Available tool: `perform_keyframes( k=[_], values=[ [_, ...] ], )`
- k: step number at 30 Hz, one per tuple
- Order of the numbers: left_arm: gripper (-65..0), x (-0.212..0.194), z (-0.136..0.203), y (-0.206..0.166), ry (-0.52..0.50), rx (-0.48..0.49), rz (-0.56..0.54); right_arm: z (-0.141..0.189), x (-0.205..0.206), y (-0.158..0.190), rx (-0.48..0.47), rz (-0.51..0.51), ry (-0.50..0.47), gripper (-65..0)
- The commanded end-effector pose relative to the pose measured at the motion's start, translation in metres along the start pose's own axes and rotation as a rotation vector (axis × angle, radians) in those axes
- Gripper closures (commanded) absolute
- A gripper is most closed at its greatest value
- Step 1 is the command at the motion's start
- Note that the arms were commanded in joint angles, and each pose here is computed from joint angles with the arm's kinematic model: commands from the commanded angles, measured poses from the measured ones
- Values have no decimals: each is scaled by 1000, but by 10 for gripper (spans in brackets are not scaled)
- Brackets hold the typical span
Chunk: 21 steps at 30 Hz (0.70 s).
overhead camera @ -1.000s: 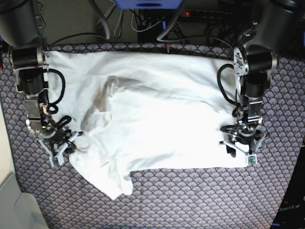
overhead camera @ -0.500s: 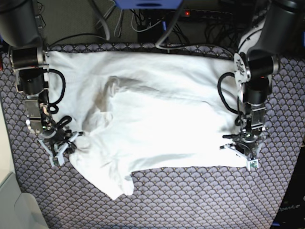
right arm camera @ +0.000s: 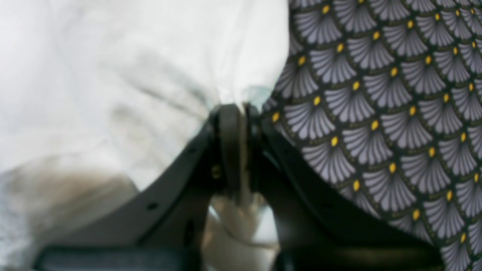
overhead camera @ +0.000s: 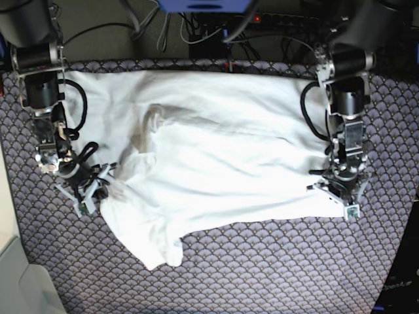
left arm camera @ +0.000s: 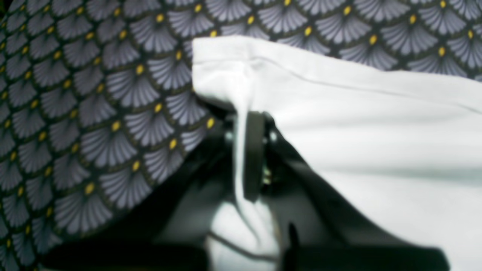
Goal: Fold the T-shirt properly
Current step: 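Lift the hem with both grippers and fold it toward the collar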
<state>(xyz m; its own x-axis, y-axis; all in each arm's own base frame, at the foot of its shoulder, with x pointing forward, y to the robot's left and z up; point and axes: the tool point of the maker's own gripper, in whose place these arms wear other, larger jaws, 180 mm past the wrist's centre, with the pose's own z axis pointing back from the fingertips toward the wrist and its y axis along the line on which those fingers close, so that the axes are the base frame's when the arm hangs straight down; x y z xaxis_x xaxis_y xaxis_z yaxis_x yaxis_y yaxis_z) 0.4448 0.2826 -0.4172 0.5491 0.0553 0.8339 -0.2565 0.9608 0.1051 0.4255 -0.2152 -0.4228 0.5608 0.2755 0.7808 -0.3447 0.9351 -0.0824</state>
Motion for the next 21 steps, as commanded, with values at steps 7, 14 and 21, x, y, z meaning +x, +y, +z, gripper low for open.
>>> perform_keyframes(
  k=[7,14,21],
  values=[
    [-5,44,20,6,-146,25,-16,27,32,-36,-90,-35,-56,0],
    [-5,49,45,0,-161,20,-11,64,54,-29,-121,41,-114,0],
    [-5,49,72,-2,-167,20,-14,102,60,-3,-123,123,-152,0]
  ],
)
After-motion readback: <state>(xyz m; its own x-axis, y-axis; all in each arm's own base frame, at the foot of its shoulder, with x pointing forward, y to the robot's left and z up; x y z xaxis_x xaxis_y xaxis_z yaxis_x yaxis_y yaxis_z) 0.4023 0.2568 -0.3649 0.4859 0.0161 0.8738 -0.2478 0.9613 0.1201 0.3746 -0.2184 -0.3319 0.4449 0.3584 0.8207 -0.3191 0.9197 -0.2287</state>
